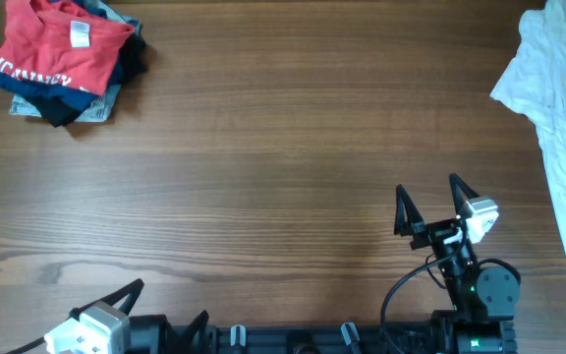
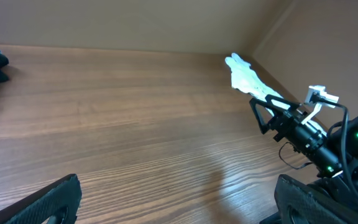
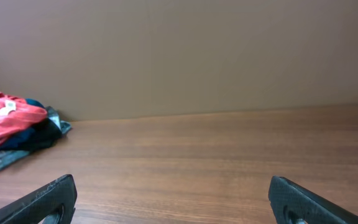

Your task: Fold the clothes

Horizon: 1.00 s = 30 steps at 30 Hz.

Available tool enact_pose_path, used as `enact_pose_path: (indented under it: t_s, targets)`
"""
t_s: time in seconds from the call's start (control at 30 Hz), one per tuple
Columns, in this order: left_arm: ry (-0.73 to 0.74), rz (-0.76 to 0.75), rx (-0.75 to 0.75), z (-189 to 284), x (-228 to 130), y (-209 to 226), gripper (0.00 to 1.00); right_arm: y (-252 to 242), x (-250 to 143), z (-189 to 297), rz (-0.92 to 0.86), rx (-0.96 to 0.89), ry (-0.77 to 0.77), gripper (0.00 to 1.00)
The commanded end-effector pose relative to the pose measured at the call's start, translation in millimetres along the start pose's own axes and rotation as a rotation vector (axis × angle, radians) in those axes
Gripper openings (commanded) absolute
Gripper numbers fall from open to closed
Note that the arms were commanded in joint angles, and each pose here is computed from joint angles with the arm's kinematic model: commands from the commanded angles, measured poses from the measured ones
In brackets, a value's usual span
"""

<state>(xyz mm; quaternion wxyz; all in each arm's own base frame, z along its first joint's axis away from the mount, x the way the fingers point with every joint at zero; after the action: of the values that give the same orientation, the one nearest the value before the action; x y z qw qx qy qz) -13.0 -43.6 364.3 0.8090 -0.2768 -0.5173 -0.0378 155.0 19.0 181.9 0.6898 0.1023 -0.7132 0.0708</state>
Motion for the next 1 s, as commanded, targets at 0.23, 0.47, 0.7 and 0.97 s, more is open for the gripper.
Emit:
enact_pose_path:
  t_s: [0.23,0.47,0.7,0.97]
  targets:
    - [0.001,0.005,-0.021,0.8,-1.1,-1.5,1.0,-0.7,-3.7,0.8,0.187,-0.011,0.018,1.0]
    - [0.001,0.005,-0.021,0.8,-1.1,-1.5,1.0,-0.7,-3.7,0.8,0.187,-0.011,0.018,1.0]
    - [0.001,0.005,-0.021,0.8,-1.2,-1.4,1.0,-0.7,-3.7,0.8,0.187,-0.011,0.018,0.99]
    - [0.004,0.008,-0.023,0.8,-1.5,-1.5,1.0,-0.7,-3.7,0.8,0.187,-0.011,0.018,1.0]
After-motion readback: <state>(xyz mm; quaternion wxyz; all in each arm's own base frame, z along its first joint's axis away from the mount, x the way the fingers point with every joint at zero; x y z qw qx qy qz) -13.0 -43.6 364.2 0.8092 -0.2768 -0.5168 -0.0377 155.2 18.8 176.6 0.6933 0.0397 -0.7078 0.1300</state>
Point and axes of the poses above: each gripper's point midway between its finger pads, its own z axis back along the fingers, its own y axis along the line the jaws close on, x = y × z, the point moved 9 cm from there along z, back along the fingers, and after that the axes turned 7 degrees about z, right-handed, at the moved point
